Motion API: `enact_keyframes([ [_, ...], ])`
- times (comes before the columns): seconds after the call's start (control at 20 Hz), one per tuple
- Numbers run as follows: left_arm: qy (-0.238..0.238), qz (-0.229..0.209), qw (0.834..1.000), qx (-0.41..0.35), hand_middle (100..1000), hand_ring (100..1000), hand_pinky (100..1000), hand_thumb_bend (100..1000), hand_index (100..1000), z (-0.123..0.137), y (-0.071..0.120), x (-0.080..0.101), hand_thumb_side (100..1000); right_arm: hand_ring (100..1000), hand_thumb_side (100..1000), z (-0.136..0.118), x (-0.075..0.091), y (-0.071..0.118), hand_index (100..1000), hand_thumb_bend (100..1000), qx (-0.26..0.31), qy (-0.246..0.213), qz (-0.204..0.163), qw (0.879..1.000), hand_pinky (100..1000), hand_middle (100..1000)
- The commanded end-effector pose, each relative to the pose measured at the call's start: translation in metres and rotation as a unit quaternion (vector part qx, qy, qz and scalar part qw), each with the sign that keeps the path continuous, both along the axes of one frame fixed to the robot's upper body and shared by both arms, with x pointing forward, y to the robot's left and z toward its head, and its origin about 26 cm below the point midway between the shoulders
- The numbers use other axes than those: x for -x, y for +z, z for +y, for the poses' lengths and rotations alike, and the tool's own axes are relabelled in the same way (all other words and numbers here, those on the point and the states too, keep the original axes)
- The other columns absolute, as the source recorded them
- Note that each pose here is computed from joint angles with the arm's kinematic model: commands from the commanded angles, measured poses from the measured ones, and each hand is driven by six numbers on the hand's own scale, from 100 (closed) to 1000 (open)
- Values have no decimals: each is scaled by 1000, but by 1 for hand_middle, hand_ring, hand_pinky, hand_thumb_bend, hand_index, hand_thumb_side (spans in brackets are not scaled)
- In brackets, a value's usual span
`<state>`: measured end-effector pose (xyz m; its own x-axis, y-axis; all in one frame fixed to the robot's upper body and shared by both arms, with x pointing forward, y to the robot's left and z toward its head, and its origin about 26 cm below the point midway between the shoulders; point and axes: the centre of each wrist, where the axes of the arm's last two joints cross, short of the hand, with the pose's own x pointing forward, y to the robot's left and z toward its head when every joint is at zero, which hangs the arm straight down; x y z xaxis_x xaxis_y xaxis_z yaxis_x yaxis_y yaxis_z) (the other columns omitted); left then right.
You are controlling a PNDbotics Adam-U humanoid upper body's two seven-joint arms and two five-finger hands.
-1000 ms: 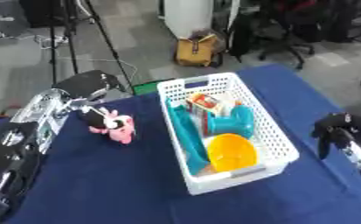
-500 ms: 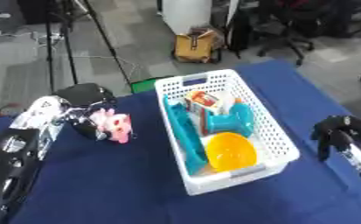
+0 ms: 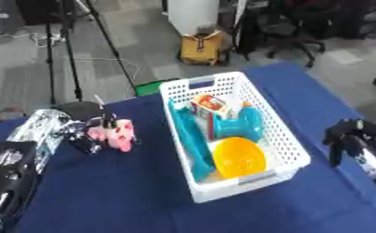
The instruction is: Pick up objects on the table and place them in the box.
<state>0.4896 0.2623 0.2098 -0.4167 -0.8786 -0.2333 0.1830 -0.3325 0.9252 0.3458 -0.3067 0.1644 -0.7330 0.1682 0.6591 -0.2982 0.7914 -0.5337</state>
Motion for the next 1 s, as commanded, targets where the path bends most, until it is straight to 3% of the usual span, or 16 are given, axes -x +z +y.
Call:
enact_keyframes([
  [0.05,2,5,1000,0,629,747,1000,294,793,2,4,0,127,372,546,-5,3,12,722,100,10,-2,-17,1000,336,553],
  [0.2,-3,-2,1000,5,767,797,1000,321,817,1,4,0,127,372,546,-5,3,12,722,100,10,-3,-18,1000,336,553],
  [0.35,-16,-37,999,19,833,844,1000,338,820,-1,11,2,101,372,546,-5,3,12,722,100,10,-3,-18,1000,336,554],
  [0.6,-44,-105,993,41,856,863,1000,342,822,-2,25,6,100,372,546,-6,3,12,721,100,10,-3,-18,1000,336,554],
  [1.0,-56,-117,991,43,885,887,1000,344,824,-4,33,7,100,372,547,-5,2,12,721,100,10,-2,-19,1000,337,554],
])
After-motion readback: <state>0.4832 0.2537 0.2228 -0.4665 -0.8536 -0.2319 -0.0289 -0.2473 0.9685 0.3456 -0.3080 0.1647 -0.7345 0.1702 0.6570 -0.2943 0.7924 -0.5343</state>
